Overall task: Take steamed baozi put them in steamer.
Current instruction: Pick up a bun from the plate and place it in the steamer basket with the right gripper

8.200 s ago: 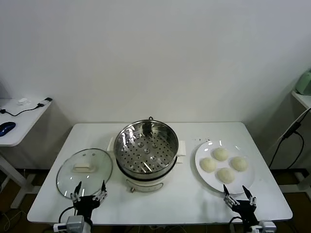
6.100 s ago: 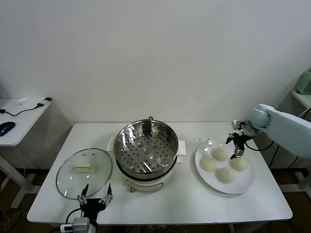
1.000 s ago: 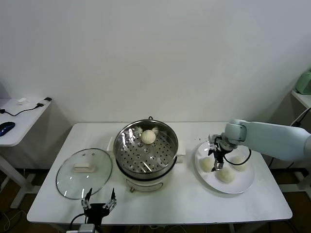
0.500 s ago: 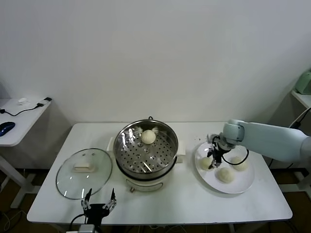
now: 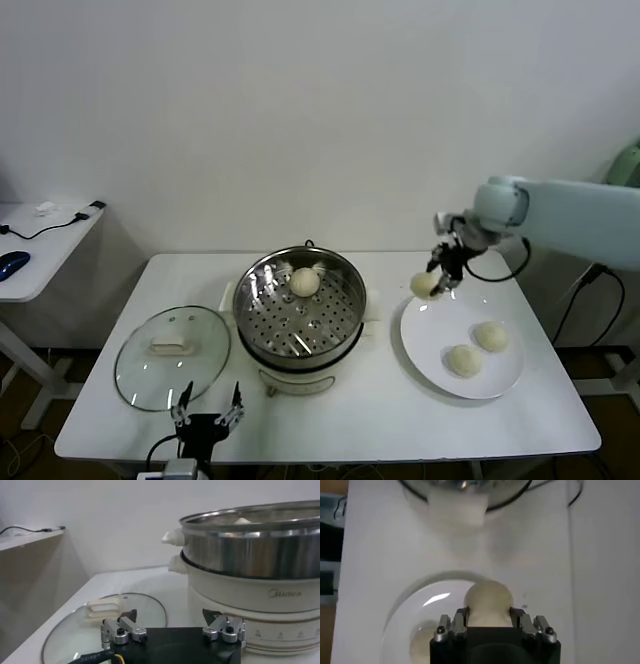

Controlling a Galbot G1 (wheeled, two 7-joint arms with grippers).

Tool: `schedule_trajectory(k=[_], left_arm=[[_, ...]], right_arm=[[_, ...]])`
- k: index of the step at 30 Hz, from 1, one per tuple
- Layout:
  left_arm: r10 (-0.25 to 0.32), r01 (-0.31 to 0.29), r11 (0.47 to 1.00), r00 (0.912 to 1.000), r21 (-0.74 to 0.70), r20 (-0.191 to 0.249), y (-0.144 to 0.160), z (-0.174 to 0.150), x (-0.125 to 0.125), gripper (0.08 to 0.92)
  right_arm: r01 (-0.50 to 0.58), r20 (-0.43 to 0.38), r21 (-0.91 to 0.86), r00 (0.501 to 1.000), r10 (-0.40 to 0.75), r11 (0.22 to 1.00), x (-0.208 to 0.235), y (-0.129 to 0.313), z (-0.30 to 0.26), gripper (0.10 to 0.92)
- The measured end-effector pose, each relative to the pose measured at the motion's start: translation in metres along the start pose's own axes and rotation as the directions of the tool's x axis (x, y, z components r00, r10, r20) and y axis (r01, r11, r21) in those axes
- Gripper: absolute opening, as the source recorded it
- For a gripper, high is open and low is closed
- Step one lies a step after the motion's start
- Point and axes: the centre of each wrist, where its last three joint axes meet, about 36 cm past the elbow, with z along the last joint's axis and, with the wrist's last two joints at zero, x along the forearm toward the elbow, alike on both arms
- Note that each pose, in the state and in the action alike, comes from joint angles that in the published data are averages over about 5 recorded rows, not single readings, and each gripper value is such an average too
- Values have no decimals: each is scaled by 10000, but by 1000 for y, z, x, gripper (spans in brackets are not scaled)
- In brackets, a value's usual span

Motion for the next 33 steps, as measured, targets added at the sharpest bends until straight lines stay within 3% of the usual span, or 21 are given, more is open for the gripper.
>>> schedule_trajectory(k=[7,14,33], left_arm=[[102,-102,9999,9999,-3,117,-2,-5,2,823],[82,-82,10000,9998,-31,204,1,-9,3,823],[102,-103,9999,9996,51,252,4,-10,2,823]], right_arm=[[-232,783,640,9968,182,9977,19,9,-111,568],[14,694,1137,9975,-93,9935,-24,30,-187,568],[-217,107,1477,9997,203,9888,-156,50,-260,568]])
